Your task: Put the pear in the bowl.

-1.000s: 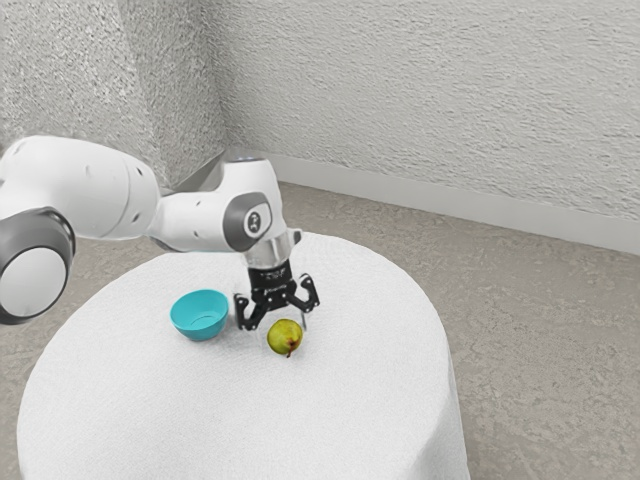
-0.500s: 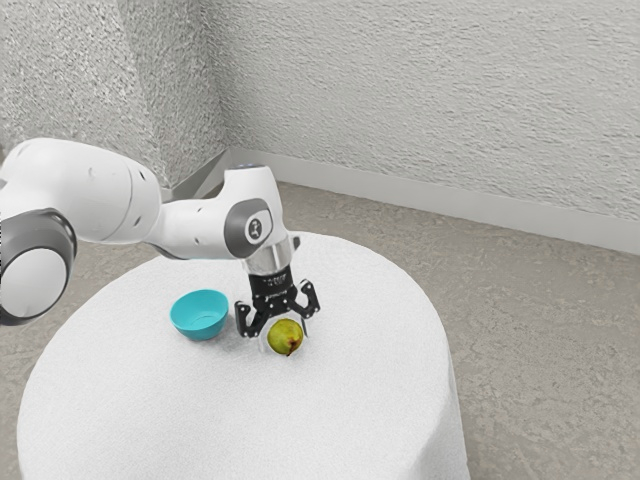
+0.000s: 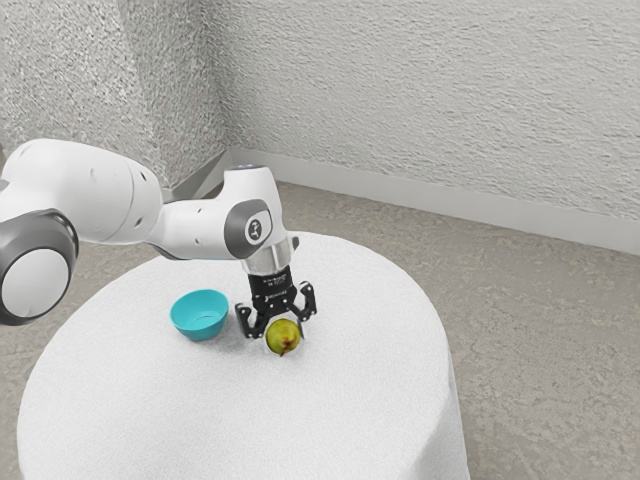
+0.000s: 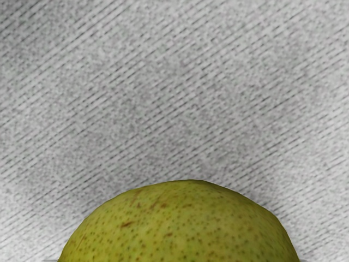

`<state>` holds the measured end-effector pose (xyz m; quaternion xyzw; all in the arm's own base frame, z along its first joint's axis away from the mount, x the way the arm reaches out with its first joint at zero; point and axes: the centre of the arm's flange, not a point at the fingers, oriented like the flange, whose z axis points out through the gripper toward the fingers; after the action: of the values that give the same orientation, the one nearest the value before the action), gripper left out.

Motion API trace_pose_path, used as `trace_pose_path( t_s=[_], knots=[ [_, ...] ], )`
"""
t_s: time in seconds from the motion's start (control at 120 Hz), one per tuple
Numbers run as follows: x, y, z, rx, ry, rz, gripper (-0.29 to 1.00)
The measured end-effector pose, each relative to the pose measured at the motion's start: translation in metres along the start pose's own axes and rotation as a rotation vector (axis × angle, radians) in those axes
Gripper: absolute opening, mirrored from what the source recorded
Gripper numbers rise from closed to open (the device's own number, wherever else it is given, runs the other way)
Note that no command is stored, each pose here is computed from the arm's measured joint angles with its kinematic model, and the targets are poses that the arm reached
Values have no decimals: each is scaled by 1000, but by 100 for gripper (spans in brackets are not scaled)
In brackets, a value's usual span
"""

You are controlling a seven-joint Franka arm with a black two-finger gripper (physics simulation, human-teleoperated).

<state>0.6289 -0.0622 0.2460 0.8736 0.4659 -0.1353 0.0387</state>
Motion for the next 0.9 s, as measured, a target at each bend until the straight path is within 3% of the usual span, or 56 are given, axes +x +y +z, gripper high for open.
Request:
trace_pose_path(
  t_s=[0.642,0.9],
  knots=[
    [-1,-2,-7,-1,3,-10,44],
    [5,-10,-45,-19,36,-19,42]
  ],
)
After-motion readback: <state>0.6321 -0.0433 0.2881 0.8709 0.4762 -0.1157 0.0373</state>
